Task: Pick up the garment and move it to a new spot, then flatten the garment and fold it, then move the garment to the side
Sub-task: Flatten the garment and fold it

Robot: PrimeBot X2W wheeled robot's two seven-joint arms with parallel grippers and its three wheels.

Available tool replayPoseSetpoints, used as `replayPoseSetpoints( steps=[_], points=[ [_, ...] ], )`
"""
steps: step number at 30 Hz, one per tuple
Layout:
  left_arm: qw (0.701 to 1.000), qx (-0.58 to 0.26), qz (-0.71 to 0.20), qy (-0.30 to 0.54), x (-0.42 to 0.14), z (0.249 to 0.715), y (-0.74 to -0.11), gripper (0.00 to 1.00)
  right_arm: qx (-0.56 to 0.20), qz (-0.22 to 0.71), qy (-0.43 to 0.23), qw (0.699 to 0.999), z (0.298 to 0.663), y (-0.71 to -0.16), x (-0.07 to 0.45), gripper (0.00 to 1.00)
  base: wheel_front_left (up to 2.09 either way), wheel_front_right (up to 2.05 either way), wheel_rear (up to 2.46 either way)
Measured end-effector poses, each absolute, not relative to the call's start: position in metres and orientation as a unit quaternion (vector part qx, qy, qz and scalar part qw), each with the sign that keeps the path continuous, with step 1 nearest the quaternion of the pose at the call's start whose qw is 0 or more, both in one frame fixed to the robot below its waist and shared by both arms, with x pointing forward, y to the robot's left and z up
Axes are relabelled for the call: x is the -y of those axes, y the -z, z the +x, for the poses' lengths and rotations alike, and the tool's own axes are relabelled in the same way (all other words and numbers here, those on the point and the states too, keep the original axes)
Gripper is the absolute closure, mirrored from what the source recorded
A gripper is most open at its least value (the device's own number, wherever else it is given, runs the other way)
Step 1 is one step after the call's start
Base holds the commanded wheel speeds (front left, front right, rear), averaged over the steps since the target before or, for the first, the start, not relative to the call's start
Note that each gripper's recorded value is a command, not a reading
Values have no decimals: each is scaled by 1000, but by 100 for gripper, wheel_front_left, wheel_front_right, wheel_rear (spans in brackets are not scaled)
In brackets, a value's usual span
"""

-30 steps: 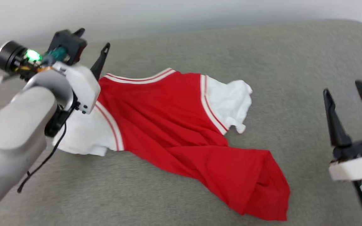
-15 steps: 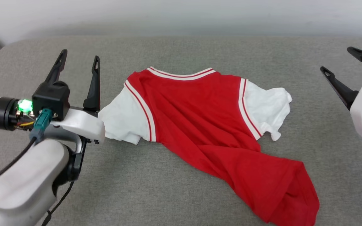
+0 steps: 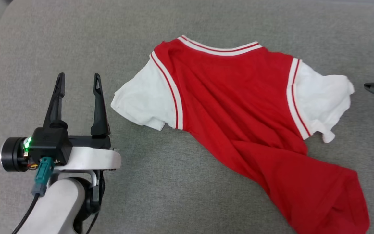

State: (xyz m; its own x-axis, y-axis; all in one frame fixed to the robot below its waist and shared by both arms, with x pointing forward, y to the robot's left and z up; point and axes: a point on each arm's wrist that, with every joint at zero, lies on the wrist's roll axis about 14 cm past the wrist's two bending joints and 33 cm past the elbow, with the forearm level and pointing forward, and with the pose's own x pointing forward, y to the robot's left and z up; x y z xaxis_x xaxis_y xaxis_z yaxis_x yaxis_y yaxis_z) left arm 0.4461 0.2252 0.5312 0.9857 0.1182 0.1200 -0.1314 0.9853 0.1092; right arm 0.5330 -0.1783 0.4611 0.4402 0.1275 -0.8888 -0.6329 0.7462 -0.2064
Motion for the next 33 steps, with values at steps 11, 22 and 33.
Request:
replayPoseSetpoints(
  steps=[11,22,33],
  points=[
    [992,14,57,-110,-248,437,-490,0,-552,-241,-287,745,525,-370,151,0,0,0,0],
    [992,8,55,-111,-250,428,-483,0,-494,-228,-304,782,526,-395,142,100,0,0,0],
    [994,23,45,-93,-238,418,-494,0,-498,-197,-229,813,479,-426,234,100,0,0,0]
  ],
)
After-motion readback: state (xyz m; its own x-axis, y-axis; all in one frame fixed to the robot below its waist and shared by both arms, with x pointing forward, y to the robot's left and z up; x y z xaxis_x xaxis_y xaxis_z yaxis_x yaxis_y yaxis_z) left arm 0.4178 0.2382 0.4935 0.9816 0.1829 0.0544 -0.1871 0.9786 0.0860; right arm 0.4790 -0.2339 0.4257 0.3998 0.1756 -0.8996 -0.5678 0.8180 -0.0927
